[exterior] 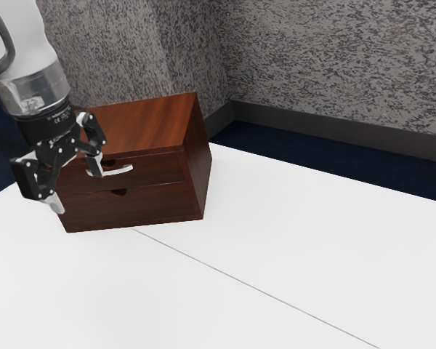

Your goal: Pull the drawer handle with one arm to open the drawer

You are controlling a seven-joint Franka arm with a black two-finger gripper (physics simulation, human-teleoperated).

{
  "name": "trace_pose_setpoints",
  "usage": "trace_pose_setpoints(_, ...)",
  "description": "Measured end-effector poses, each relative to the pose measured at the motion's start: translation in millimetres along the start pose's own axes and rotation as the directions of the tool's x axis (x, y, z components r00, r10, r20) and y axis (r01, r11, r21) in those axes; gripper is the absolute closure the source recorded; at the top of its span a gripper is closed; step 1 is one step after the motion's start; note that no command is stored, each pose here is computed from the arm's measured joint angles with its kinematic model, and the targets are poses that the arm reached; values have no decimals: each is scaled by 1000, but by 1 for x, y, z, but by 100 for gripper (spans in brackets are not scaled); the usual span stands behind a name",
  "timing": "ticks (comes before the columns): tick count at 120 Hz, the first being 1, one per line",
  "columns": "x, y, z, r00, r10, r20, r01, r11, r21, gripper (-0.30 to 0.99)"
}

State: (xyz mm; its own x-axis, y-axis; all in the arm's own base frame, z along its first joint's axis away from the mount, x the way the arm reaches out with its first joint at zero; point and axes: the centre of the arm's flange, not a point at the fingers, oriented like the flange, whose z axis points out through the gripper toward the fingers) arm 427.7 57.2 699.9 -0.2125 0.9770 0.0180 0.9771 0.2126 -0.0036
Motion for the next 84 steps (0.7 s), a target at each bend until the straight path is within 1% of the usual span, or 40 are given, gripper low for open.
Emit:
trace_pose_setpoints(9,1,2,7,1000,-13,-5,13,1000,8,0)
trace_pose_setpoints(16,2,0,4,1000,-23,-10,23,1000,-3,0)
trace_pose_setpoints(28,14,-9,1,997,-58,-42,57,998,-20,0)
trace_pose_setpoints(36,38,-7,12,992,-118,-51,119,993,5,0)
trace_pose_setpoints(42,46,-6,16,988,-142,-54,143,990,17,0)
trace_pose_setpoints(50,55,2,21,985,-163,-50,164,986,27,0)
trace_pose_setpoints(56,57,9,24,986,-163,-47,164,986,23,0)
trace_pose_setpoints(65,64,28,37,984,-172,-49,173,984,31,0)
trace_pose_setpoints(84,80,43,44,979,-199,-38,199,980,-12,0)
